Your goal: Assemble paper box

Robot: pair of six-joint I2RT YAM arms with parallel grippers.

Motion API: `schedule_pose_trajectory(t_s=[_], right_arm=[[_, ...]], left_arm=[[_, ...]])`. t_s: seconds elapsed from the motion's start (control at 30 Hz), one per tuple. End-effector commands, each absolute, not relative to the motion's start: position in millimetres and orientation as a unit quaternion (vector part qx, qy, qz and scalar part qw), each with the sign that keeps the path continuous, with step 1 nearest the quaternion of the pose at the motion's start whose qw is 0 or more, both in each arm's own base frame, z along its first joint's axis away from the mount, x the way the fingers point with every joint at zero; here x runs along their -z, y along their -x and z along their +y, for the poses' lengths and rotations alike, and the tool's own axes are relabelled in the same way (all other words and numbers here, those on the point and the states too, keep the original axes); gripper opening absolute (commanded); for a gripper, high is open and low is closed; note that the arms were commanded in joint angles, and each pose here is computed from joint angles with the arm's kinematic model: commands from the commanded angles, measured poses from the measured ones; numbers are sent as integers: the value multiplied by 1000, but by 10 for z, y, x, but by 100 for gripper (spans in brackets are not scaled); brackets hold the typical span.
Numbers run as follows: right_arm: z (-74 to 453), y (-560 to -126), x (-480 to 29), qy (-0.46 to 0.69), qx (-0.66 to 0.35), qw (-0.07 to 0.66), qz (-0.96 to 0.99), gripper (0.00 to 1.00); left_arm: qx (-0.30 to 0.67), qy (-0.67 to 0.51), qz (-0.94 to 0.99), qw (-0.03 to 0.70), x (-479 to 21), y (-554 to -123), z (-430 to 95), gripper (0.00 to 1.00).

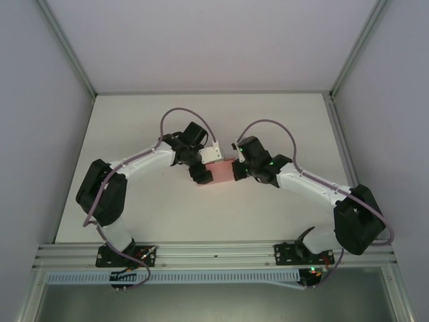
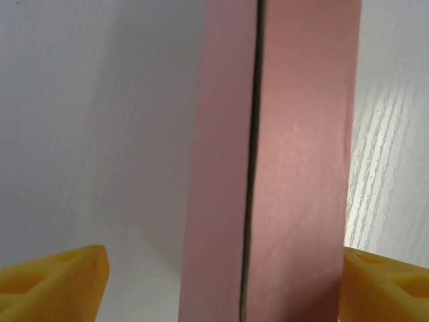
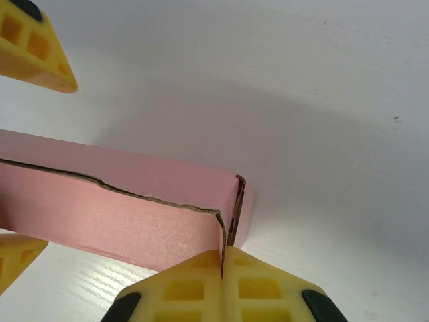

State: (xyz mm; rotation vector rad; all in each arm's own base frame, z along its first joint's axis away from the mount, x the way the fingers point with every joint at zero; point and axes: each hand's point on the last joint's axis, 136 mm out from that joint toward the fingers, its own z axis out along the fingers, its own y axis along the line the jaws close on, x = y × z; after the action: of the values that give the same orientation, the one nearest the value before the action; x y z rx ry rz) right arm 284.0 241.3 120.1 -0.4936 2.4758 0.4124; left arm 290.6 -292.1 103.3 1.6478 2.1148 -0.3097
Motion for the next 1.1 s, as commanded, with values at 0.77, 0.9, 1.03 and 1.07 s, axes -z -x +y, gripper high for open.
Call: schedule_pose_trajectory(t_s=[0.77,0.9,1.03,1.07], right_arm=[[2367,-2630,-926,157,-122,197,960,0],[2376,-2617,-921,161,-121,196,960,0],[2394,-2597,-906,167,-118,194,959,0],[2396,-2590,-902,168,-116,194,959,0]], left_arm=[[58,-322,904,276,-1419,-2815,-2294,20],[65,-319,903,280,-1423,-2813,-2311,10],[79,-299,908,284,-1454,-2843,-2366,0],[84,-292,910,282,-1461,-2847,-2384,0]])
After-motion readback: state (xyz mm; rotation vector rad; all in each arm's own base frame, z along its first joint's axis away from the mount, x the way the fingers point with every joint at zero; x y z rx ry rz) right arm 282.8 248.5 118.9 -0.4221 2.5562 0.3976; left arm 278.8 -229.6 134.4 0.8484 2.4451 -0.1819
